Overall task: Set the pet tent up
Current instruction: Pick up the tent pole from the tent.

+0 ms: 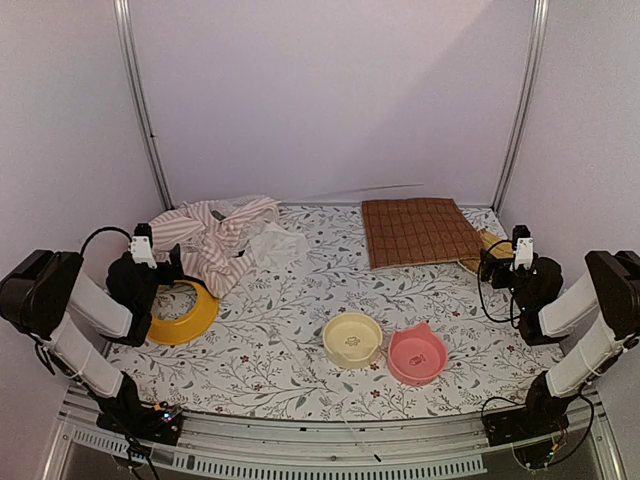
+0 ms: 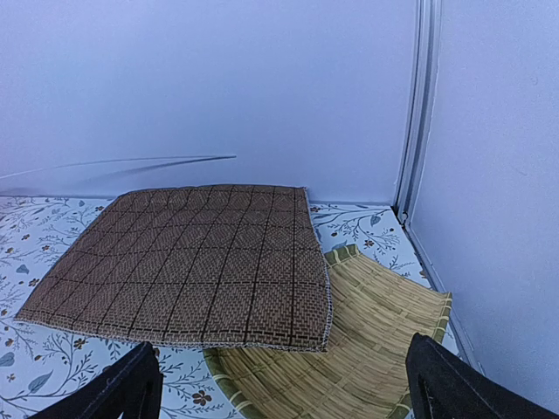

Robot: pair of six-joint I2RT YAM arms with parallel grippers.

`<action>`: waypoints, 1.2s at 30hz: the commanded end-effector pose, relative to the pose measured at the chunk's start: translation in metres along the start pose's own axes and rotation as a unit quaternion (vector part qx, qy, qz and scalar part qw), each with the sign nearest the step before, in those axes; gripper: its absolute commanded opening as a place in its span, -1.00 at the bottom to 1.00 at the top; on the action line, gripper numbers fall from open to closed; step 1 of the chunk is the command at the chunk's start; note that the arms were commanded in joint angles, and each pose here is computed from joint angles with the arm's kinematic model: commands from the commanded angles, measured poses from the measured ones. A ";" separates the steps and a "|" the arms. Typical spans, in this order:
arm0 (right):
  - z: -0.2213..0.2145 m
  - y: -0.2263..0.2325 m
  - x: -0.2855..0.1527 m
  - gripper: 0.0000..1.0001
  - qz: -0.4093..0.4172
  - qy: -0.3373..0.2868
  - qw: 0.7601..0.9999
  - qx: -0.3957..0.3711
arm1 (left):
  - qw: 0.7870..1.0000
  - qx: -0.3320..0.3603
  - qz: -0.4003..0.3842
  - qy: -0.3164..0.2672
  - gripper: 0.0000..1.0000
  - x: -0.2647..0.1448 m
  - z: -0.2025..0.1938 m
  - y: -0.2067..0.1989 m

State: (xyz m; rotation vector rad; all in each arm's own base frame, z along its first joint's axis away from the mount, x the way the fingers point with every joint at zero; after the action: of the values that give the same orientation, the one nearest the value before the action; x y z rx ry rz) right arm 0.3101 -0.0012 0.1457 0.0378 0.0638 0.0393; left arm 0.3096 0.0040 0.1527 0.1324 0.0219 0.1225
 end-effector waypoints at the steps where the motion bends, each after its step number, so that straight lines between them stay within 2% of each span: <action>1: 0.012 0.002 0.003 0.98 0.008 -0.024 1.000 -0.002 | 1.000 0.002 -0.001 -0.011 0.99 0.001 0.004 0.001; 5: 0.011 0.002 0.003 0.98 0.009 -0.023 1.000 -0.001 | 1.000 0.006 0.022 -0.017 0.99 -0.003 0.009 0.000; 10: 0.016 0.001 0.004 0.98 0.001 -0.026 1.000 0.001 | 0.999 0.031 0.028 -0.030 0.99 -0.014 0.040 -0.012; 12: 0.023 0.002 0.007 0.98 0.004 -0.015 1.000 0.001 | 1.000 0.004 0.013 -0.020 0.99 -0.015 0.061 -0.018; 15: 0.051 0.000 0.022 0.98 -0.012 0.023 1.000 0.012 | 0.997 -0.055 -0.050 -0.001 0.99 -0.022 0.100 -0.033; 17: 0.073 0.002 0.029 0.98 -0.016 0.062 0.993 0.103 | 0.992 -0.088 -0.090 0.014 0.99 -0.030 0.124 -0.043; 19: 0.090 0.020 0.030 0.98 0.028 0.094 0.984 0.150 | 0.985 -0.108 -0.133 0.033 0.99 -0.040 0.149 -0.060; 21: 0.104 0.053 0.026 0.98 0.057 0.111 0.980 0.156 | 0.973 -0.115 -0.188 0.065 0.99 -0.051 0.159 -0.079; 27: 0.134 0.167 -0.022 0.98 0.147 0.137 0.973 0.114 | 0.937 -0.100 -0.309 0.131 0.99 -0.092 0.162 -0.137; 31: 0.134 0.204 -0.053 0.98 0.172 0.171 0.966 0.088 | 0.918 -0.080 -0.353 0.163 0.99 -0.104 0.158 -0.156; 34: 0.131 0.197 -0.063 0.98 0.153 0.201 0.963 0.092 | 0.922 -0.097 -0.328 0.181 0.99 -0.103 0.154 -0.151; 36: 0.129 0.181 -0.068 0.98 0.104 0.205 0.968 0.104 | 0.937 -0.125 -0.266 0.190 0.99 -0.098 0.152 -0.138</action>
State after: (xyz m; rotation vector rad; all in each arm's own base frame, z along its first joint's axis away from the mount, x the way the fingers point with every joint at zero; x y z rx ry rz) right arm 0.2529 0.2057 0.2868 0.2280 0.4203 0.4660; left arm 0.2339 -0.1793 0.2817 -0.0756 0.3856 -0.5358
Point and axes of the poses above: each gripper's point midway between its finger pads, its own x axis out along the fingers, its own y axis along the line the jaws close on, z = x × y, the point moved 7 cm from there along -x, back along the fingers, and after that the axes turned 3 degrees about x, right-handed, at the moved point
